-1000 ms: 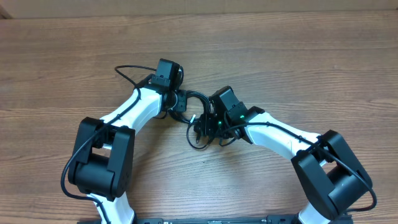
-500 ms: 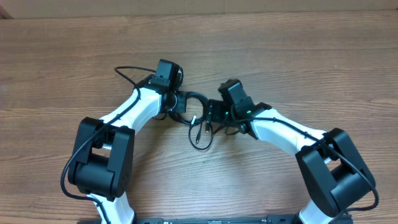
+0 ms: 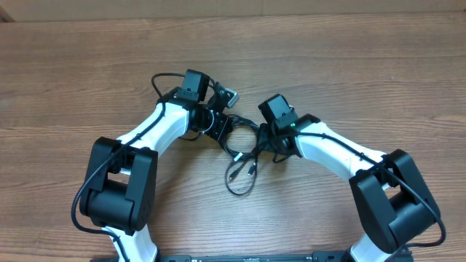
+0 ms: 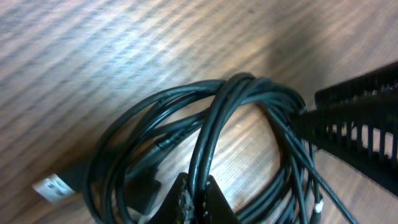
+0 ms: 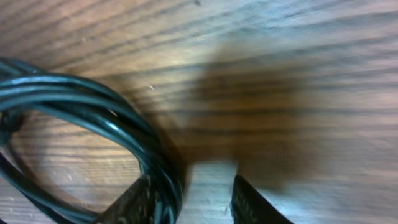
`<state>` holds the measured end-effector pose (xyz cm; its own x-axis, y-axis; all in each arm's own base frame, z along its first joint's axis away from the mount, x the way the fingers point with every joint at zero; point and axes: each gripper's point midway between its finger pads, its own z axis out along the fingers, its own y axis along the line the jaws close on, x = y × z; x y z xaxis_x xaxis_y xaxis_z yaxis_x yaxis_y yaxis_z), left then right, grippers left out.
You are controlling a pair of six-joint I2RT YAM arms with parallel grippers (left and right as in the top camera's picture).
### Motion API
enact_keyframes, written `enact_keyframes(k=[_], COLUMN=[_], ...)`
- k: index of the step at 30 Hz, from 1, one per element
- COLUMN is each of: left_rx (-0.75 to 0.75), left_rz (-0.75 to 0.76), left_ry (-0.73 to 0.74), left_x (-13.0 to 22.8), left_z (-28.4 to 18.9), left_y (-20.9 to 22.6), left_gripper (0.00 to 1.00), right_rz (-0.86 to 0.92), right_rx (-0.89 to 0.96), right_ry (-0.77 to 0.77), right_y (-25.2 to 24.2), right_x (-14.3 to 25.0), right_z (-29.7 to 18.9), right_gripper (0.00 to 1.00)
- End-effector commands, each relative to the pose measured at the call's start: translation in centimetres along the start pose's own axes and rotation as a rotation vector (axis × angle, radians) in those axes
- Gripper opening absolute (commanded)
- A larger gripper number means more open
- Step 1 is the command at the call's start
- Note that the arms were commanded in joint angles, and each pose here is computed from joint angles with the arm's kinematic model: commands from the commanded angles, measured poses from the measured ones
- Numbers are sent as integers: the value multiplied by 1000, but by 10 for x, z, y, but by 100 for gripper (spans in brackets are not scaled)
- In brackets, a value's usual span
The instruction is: Untangle cables
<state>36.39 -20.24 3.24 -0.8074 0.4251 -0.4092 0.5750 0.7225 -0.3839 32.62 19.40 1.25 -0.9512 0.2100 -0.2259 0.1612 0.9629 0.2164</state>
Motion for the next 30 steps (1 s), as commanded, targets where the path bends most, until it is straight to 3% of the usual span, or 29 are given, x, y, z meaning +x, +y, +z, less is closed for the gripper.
enact_keyframes(k=[1,8,30], left_rx=[69,72,164], left_rz=[59,55,25], left_ry=[-6,-16,-34], left_x=[-1,-4,-7], left_z=[2,2,1], left_y=[-13,-14,-30], left_gripper=[4,4,4], right_rz=[4,-9,-145], right_rx=[89,90,25], right_ry=[-67,18,44], right_y=[-10,-12,2], right_x=[-20,-1,3], right_z=[-10,-9,-9], right_gripper=[36,35,36])
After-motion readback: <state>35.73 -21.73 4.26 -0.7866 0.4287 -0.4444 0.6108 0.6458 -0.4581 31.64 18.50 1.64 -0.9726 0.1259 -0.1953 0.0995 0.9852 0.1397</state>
